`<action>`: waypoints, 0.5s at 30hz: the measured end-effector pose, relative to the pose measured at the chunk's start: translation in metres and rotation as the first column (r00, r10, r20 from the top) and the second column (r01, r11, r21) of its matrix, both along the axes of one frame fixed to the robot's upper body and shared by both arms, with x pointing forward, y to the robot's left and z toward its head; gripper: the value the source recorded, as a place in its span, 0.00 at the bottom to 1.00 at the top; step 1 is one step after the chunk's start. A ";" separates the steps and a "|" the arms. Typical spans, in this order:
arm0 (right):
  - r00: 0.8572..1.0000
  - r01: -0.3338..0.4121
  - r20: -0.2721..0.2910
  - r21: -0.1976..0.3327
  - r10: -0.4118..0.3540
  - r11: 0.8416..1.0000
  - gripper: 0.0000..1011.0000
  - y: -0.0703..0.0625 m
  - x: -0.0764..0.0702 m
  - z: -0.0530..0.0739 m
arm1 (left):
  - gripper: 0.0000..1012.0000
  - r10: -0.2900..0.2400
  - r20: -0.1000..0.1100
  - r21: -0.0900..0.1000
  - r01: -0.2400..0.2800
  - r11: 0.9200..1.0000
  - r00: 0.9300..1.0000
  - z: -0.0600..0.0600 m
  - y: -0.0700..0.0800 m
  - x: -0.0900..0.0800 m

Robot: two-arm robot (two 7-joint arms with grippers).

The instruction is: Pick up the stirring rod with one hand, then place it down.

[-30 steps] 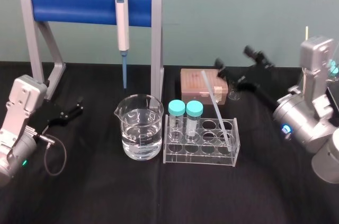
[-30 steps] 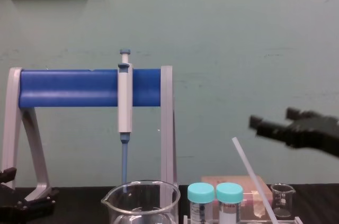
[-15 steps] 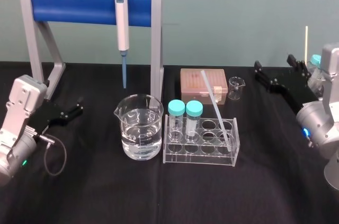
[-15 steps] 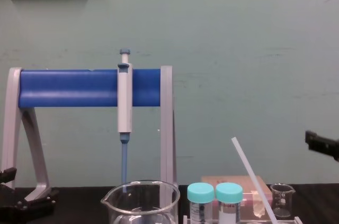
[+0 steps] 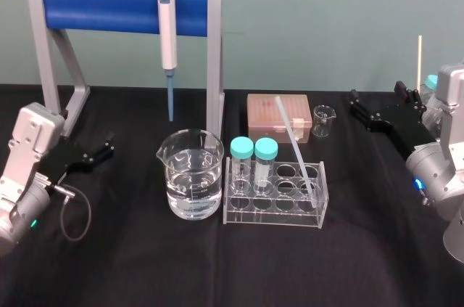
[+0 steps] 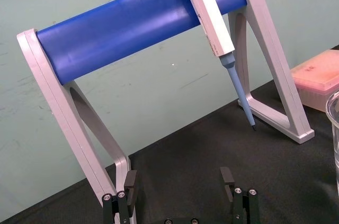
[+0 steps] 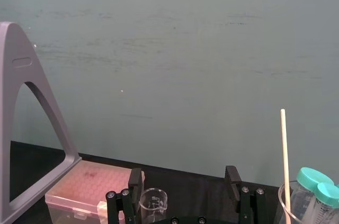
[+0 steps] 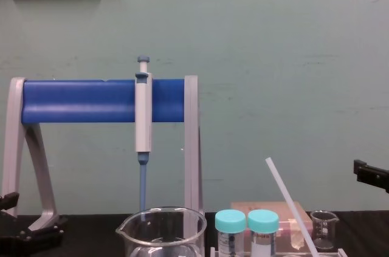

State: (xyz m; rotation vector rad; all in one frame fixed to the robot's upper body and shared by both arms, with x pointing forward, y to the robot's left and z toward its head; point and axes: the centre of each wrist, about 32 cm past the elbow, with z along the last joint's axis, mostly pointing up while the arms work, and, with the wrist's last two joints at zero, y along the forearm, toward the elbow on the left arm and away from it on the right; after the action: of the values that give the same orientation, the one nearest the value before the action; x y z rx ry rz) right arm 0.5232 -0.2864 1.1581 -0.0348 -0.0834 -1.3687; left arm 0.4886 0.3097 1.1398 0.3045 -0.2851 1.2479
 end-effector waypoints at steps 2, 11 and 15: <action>1.000 -0.001 0.002 0.001 0.001 1.000 0.99 0.000 0.000 0.000 | 0.99 0.000 0.000 0.000 0.000 1.000 1.000 0.000 0.000 0.000; 1.000 -0.003 0.004 0.002 0.003 1.000 0.99 0.000 0.000 0.001 | 0.99 0.000 0.000 0.000 0.000 1.000 1.000 0.000 0.000 0.000; 1.000 -0.004 0.005 0.003 0.004 1.000 0.99 0.000 0.000 0.001 | 0.99 0.000 0.000 0.000 0.000 1.000 1.000 0.000 0.000 0.000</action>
State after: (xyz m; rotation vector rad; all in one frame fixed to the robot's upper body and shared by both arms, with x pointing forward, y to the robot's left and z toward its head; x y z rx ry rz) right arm 0.5232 -0.2862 1.1590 -0.0289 -0.0861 -1.3652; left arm 0.4886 0.3097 1.1398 0.3044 -0.2851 1.2479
